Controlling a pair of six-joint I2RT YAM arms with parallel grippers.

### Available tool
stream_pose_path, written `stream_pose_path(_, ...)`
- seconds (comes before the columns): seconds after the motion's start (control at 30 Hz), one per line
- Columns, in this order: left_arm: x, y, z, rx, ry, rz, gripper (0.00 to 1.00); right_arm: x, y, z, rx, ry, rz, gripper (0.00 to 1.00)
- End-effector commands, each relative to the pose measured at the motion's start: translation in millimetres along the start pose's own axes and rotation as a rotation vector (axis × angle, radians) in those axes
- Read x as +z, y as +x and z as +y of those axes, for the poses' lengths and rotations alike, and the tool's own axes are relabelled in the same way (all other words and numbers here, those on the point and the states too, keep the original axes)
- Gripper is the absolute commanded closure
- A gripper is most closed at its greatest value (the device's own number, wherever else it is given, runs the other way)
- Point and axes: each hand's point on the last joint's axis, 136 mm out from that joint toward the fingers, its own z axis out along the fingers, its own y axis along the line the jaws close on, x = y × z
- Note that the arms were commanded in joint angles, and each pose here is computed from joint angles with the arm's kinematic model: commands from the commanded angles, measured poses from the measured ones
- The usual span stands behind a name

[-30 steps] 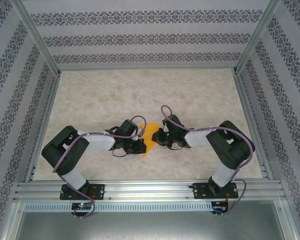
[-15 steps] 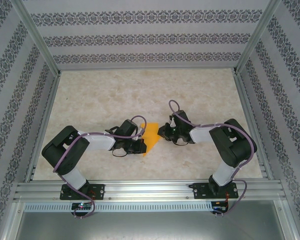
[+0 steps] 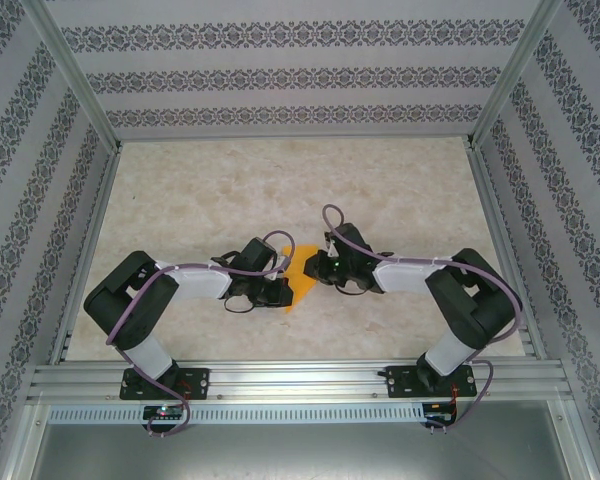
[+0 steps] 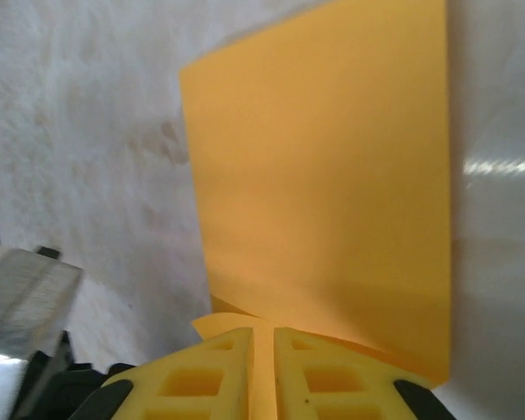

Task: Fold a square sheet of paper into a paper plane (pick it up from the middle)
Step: Third fold the triangle at the center of the table.

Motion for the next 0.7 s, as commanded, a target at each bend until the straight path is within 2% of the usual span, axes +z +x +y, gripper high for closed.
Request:
stream_pose_path(0.0,0,38,59,-0.078,-0.232,0.107,0.91,15,4,-5,0.012,0.017,0.012,0.86)
stream_pose_path(0.23,-14,24,31,-0.046,-0.166,0.069,0.88,28,21,-37,0.090,0.096,0.028,0.91)
stream_pose_path(0.47,-31,10,-18,-0.043,0.011,0.034,0.83,27,27,-43,0.093,0.129,0.023,0.91)
stream_pose_path(0.67,-16,10,-14,-0.081,0.029,0.061,0.82,29,28,-43,0.087,0.139,0.027,0.91)
